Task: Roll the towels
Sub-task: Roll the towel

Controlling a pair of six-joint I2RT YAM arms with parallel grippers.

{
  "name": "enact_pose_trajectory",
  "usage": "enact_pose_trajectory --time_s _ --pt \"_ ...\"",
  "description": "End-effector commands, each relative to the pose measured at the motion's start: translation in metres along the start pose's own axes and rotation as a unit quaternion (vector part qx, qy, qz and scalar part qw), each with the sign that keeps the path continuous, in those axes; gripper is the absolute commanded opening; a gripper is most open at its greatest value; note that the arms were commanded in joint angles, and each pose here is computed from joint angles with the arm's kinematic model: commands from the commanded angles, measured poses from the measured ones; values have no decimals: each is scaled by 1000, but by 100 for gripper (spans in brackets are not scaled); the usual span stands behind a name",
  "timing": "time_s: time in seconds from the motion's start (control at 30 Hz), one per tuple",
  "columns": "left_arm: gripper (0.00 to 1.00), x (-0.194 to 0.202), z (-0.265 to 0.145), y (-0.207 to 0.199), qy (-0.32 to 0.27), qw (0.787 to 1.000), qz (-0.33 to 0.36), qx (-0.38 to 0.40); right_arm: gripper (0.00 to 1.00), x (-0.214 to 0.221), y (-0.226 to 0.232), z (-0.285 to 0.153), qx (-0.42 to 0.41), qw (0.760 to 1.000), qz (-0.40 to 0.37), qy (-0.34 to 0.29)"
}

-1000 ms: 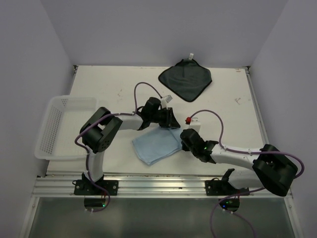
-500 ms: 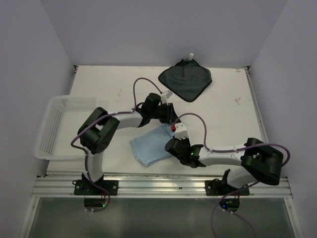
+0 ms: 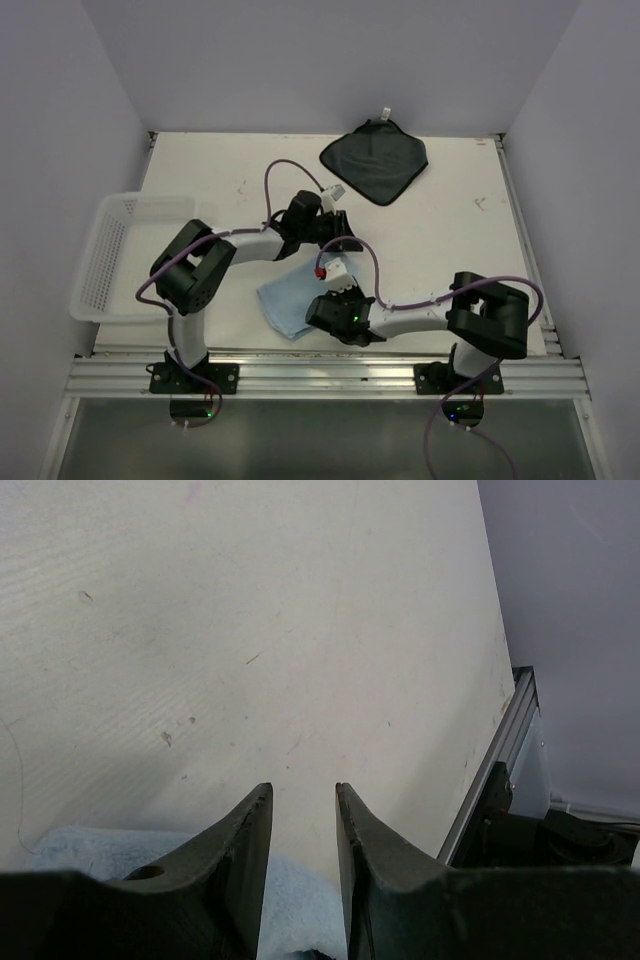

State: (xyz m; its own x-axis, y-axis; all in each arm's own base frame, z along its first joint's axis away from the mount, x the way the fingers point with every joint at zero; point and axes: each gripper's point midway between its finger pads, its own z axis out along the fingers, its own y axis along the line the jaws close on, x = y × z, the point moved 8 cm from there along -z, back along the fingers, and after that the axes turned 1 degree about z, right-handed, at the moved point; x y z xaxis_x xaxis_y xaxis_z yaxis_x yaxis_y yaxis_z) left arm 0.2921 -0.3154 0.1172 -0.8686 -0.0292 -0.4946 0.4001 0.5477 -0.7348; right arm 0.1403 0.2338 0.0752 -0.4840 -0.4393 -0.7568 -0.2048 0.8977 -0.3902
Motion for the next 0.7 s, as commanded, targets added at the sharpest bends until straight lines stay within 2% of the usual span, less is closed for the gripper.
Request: enact_pose_trajectory --time_s 0.0,0.23,0.67 --pt "35 -10 -12 -13 -31 999 10 24 0 -2 4 -3 21 1000 -22 -7" --pt "35 -4 -17 -14 -31 999 2 28 0 -1 14 -7 54 995 -84 -12" --pt "35 20 -23 -5 -17 1000 -1 15 0 2 22 -10 53 989 -136 -2"
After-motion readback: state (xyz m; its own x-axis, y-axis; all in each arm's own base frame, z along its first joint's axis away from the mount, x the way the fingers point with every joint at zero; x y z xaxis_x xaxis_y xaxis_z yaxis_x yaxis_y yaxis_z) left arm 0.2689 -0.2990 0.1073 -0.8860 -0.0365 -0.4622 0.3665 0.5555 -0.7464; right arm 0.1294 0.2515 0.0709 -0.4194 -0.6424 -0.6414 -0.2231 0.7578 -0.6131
